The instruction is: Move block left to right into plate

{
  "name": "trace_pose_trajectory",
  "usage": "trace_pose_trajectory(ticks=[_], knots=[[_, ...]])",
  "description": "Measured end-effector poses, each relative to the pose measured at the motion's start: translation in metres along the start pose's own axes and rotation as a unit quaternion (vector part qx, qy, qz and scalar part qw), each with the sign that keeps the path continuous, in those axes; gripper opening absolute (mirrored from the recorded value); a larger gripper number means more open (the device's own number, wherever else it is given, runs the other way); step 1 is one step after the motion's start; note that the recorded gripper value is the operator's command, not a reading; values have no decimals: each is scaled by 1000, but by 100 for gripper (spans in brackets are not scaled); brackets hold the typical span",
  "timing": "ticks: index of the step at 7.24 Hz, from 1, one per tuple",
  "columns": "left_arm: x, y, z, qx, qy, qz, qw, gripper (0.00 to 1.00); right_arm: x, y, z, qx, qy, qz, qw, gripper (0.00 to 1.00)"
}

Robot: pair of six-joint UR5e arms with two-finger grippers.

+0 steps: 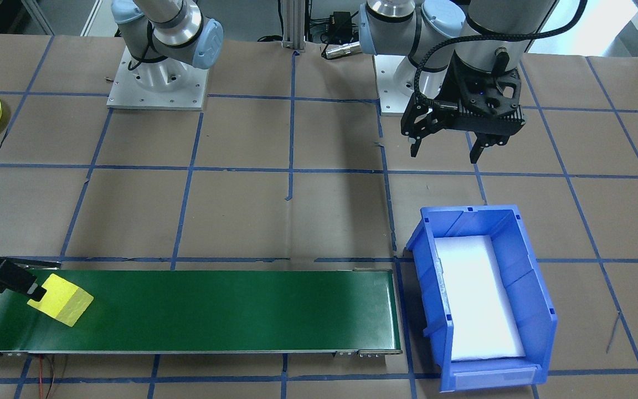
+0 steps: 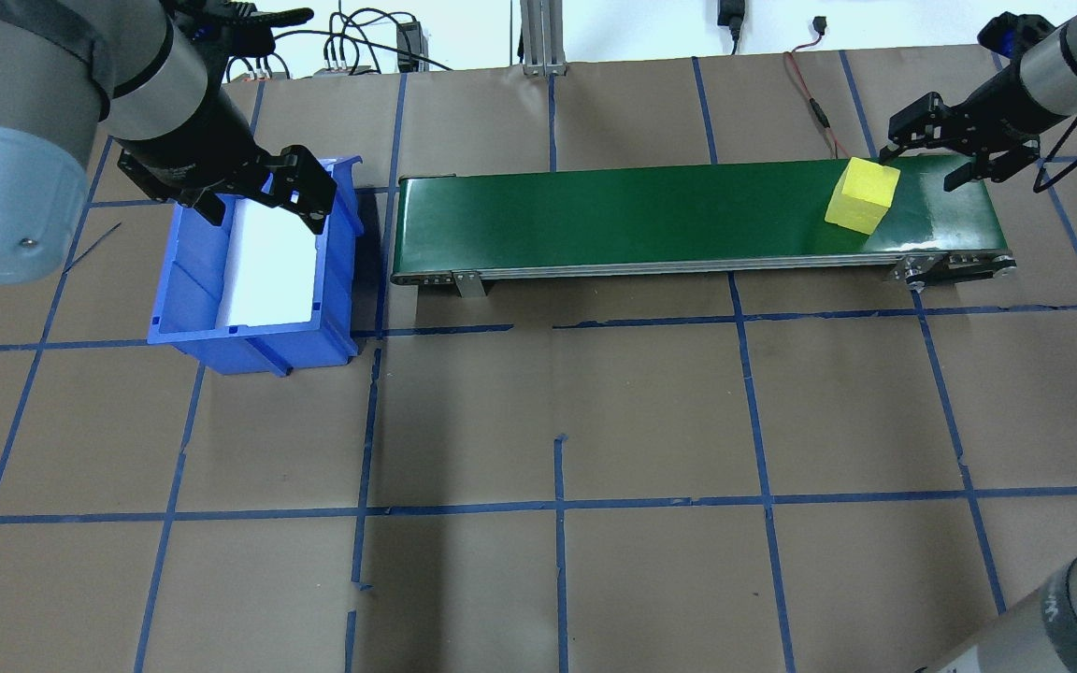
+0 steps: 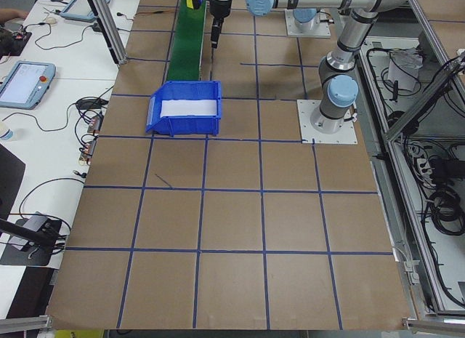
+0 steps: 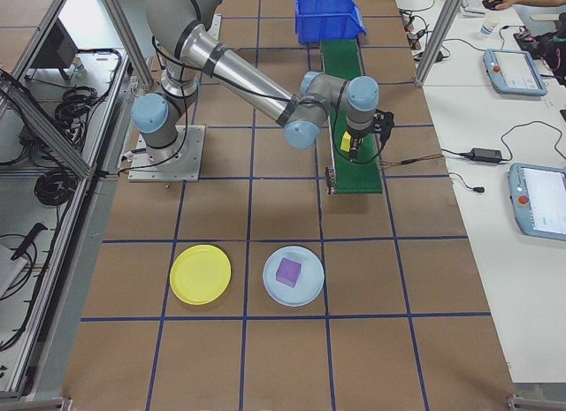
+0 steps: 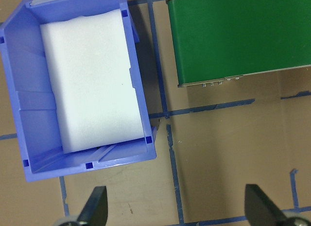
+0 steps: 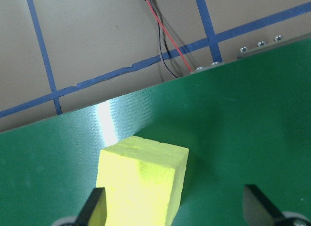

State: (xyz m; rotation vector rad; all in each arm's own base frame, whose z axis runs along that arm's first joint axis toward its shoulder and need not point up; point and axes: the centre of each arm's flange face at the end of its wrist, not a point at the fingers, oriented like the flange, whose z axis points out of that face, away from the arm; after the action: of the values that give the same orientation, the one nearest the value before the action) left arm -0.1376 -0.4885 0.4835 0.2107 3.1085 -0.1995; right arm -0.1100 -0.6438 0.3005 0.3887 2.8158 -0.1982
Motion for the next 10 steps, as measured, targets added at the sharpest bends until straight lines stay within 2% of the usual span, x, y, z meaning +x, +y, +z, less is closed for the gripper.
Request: trace_pose_trajectory(ticks=[4, 5, 6, 7, 8, 9, 10], knots=[[0, 0, -1, 0, -3, 0, 1000, 100, 9, -9, 28, 0, 0, 3, 1000, 98], [0, 0, -1, 0, -3, 0, 1000, 100, 10, -10, 33, 0, 0, 3, 1000, 90], [0, 0, -2, 0, -2, 0, 1000, 100, 12, -11, 37, -1, 2, 2, 1000, 69], [0, 0, -2, 0, -2, 0, 1000, 100, 15, -10, 43, -5, 7, 3, 1000, 52], [0, 0, -2, 1, -3, 0, 1000, 100, 19, -7, 47, -15, 22, 3, 1000, 40], [0, 0, -2, 1, -2, 0, 1000, 100, 24, -3, 48, -25, 45, 3, 999, 32], [0, 0, -2, 1, -2, 1, 1000, 100, 28, 1, 43, -38, 68, 3, 997, 30]])
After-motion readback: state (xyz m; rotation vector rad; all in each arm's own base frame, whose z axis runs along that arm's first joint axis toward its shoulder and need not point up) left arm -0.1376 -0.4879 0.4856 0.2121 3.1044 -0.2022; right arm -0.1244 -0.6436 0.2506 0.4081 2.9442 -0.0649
